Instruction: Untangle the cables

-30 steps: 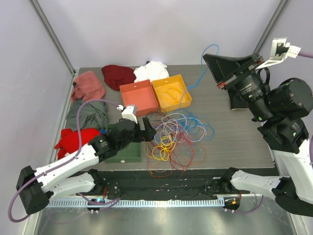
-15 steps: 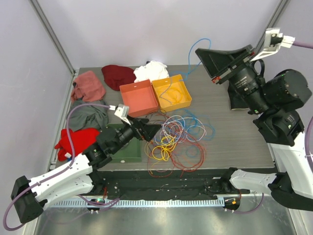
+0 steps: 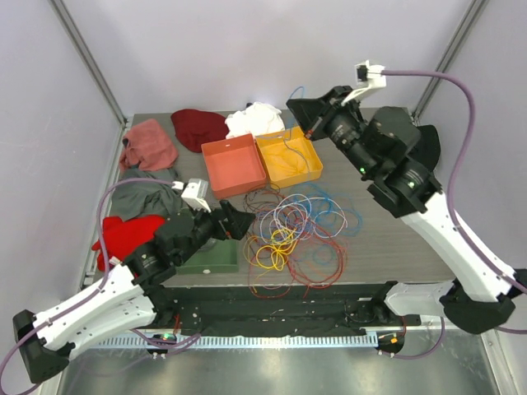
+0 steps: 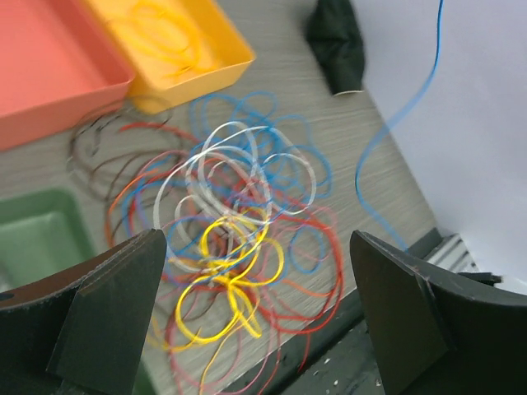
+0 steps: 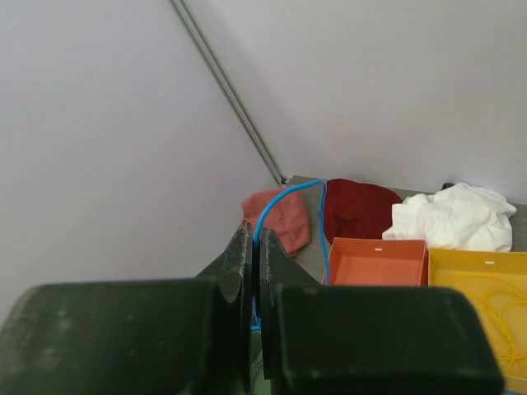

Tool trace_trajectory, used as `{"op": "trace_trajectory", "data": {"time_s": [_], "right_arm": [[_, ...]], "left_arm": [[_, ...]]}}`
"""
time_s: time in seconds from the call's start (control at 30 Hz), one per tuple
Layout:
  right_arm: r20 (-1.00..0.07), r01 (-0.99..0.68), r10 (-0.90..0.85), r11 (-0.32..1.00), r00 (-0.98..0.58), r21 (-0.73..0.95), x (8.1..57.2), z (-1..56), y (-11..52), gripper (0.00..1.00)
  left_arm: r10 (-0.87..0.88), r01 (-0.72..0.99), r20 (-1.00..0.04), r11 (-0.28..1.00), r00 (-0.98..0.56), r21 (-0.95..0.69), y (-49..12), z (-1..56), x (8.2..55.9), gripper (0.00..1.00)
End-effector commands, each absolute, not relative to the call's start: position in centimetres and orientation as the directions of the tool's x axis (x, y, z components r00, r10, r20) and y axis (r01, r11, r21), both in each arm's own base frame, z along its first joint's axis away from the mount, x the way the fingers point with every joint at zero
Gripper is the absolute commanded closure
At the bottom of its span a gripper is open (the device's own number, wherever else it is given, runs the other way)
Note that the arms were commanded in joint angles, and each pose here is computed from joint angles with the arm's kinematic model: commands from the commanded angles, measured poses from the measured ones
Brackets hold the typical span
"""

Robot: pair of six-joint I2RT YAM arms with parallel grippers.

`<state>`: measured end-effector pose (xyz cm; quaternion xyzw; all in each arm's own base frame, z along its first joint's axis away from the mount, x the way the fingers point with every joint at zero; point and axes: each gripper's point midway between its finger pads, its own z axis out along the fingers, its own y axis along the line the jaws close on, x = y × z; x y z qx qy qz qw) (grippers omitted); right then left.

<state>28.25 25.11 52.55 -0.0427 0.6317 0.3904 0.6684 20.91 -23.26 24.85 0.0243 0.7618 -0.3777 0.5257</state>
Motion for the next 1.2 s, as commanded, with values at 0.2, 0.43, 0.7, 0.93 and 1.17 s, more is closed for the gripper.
{"op": "trace_trajectory", "data": {"time_s": [0.2,0.43,0.7,0.93,1.17], "right_arm": [[-0.871,-0.601,0.491,0.697,0.000,0.393,33.0,55.4,29.2,0.99],[-0.898,-0.577,0.439,0.726,-0.029,0.373,38.0,52.1,33.5,0.99],[-0.905,-0.543,0.418,0.743,-0.079,0.391,43.2,46.3,36.8,0.99],[-0.901,-0.524,0.421,0.746,-0.106,0.411,47.0,42.1,38.2,0.99],[-0.885,-0.561,0.459,0.713,-0.079,0.420,47.3,44.0,38.9,0.99]], "left_arm": [[-0.424,0.112,-0.775,0.842,-0.468,-0.528,-15.1,19.1,19.4,0.00],[-0.468,0.084,-0.758,0.825,-0.454,-0.560,-13.4,18.9,18.3,0.20],[-0.472,0.063,-0.743,0.823,-0.474,-0.564,-12.7,17.5,17.6,0.21],[-0.471,0.063,-0.739,0.822,-0.481,-0.565,-12.8,17.3,17.5,0.20],[-0.466,0.066,-0.748,0.828,-0.473,-0.557,-12.8,17.4,17.8,0.20]]}}
